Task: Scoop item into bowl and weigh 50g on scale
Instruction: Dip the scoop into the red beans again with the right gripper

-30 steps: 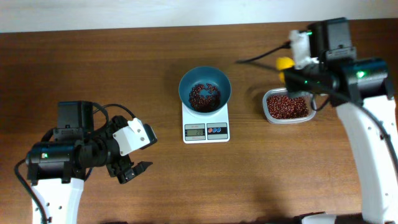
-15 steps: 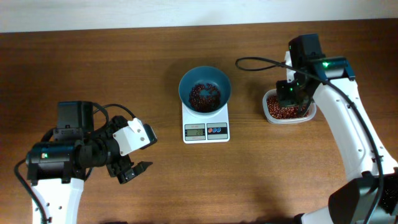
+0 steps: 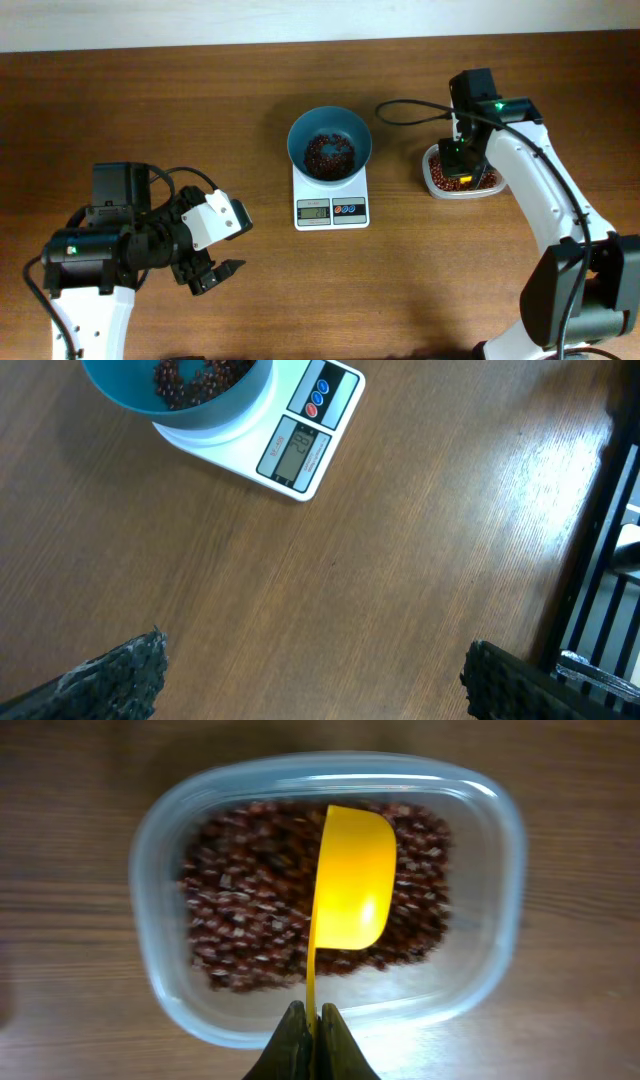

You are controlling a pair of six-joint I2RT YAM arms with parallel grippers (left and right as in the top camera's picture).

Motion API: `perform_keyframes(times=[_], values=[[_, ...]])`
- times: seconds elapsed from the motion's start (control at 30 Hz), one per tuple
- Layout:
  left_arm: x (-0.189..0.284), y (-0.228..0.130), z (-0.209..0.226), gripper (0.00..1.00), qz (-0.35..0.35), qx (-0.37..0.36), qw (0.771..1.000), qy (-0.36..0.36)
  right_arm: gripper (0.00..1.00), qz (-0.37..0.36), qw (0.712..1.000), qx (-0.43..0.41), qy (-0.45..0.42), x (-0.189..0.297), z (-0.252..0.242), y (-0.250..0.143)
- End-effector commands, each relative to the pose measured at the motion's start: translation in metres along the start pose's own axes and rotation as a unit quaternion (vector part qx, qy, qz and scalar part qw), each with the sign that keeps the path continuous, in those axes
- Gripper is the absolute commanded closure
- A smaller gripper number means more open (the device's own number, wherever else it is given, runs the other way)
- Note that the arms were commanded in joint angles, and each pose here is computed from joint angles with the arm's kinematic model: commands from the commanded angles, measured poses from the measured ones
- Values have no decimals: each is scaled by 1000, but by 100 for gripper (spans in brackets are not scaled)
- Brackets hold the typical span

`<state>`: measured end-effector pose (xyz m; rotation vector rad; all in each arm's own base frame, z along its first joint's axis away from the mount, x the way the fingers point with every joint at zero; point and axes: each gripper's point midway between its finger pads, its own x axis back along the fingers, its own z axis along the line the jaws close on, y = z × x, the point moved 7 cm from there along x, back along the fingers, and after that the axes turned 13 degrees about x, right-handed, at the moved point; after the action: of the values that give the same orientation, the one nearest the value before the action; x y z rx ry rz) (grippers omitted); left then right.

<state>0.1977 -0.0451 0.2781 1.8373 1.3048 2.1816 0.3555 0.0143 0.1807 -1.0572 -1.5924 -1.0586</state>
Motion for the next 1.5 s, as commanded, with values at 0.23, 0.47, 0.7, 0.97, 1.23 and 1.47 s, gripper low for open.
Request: perform_keyframes(times=[0.23, 0.47, 0.7, 0.97, 1.23, 1.47], values=[[7, 4, 0, 1, -9, -12, 1000, 10, 96, -31, 985, -35, 166, -3, 13, 5], [7, 4, 0, 2, -9, -12, 1000, 10, 96, -38, 971, -102, 214, -6, -22, -6], [7, 4, 0, 2, -9, -12, 1000, 10, 96, -41, 979, -80, 182, -1, -38, -11], [7, 4, 0, 2, -9, -12, 1000, 10, 96, -62, 997, -2, 37, 31, -46, 3], [7, 4, 0, 2, -9, -12, 1000, 10, 96, -71, 992, 109, -7, 44, -12, 18], [7, 4, 0, 2, -9, -12, 1000, 10, 96, -49, 990, 129, -21, 44, -3, 14]])
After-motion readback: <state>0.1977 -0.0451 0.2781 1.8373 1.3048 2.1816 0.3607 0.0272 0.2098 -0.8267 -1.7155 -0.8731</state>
